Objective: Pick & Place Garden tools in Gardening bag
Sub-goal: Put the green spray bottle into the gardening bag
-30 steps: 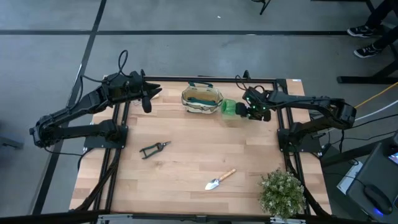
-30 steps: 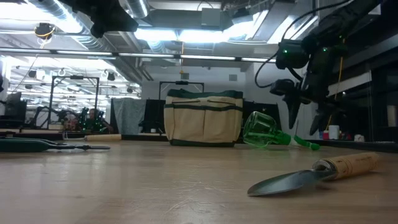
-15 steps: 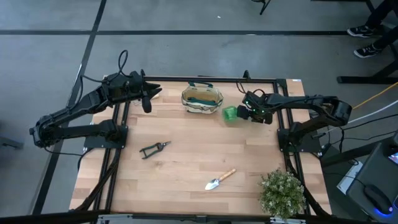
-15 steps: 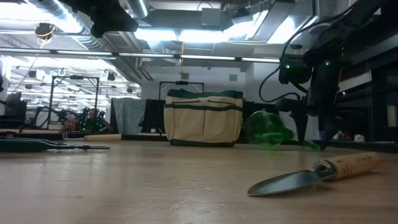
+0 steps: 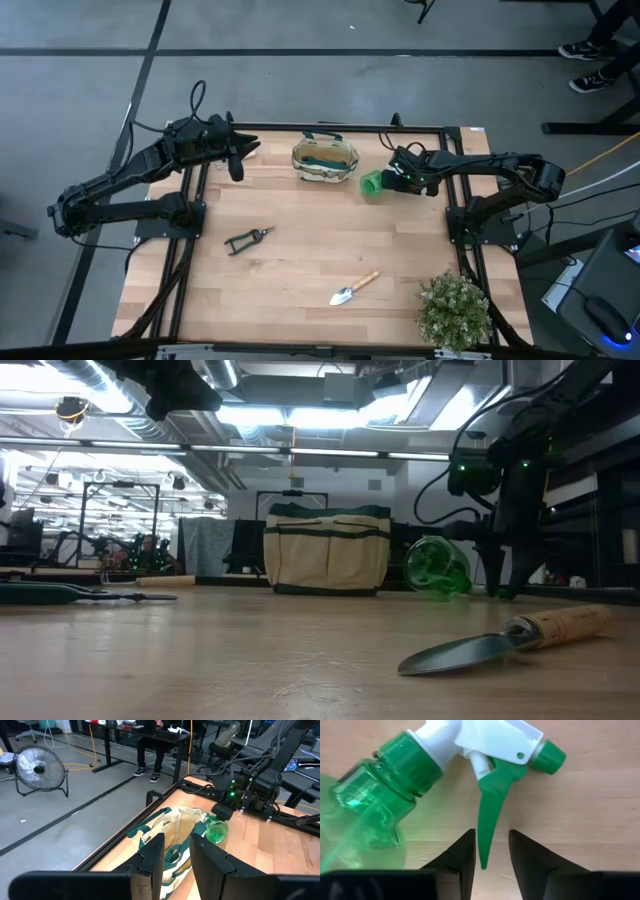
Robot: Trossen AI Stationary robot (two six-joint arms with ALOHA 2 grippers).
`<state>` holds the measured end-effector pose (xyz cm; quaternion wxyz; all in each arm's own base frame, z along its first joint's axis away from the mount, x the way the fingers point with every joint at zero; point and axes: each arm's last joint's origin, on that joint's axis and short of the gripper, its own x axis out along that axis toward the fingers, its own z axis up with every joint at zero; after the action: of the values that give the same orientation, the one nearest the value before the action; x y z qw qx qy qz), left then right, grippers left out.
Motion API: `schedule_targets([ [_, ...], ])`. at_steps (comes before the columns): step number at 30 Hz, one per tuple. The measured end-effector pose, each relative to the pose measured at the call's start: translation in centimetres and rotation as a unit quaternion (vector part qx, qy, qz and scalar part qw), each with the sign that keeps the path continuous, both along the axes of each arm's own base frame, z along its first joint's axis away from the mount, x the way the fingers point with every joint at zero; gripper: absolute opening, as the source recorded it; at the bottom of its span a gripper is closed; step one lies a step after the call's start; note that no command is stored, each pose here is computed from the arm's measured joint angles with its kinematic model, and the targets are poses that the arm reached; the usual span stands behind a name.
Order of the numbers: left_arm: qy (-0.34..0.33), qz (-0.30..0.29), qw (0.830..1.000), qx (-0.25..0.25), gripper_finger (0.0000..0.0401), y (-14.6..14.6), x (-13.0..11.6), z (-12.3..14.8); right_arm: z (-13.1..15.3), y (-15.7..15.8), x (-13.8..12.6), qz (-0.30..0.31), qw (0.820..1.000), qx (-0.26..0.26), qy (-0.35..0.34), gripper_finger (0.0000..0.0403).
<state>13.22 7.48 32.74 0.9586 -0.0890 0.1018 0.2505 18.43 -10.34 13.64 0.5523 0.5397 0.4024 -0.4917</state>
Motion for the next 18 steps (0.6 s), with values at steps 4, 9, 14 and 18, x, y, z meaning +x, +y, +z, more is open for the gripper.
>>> schedule_targets([
  [4, 0.000, 0.000, 1.000, 0.000, 0.0086, 0.00, 0.00, 0.01, 0.03, -0.09, 0.02, -0.002, 1.000, -0.009, 0.002, 0.0113],
  [9, 0.000, 0.000, 1.000, 0.000, 0.0086, 0.00, 0.00, 0.01, 0.05, -0.20, -0.04, -0.007, 0.999, -0.029, 0.014, 0.0108],
  [14, 0.000, 0.000, 1.000, 0.000, 0.0086, 0.00, 0.00, 0.01, 0.07, -0.28, -0.06, -0.010, 0.999, -0.041, 0.019, 0.0078],
  [18, 0.000, 0.000, 1.000, 0.000, 0.0086, 0.00, 0.00, 0.00, 0.08, -0.34, -0.07, -0.005, 0.998, -0.051, 0.024, 0.0055],
])
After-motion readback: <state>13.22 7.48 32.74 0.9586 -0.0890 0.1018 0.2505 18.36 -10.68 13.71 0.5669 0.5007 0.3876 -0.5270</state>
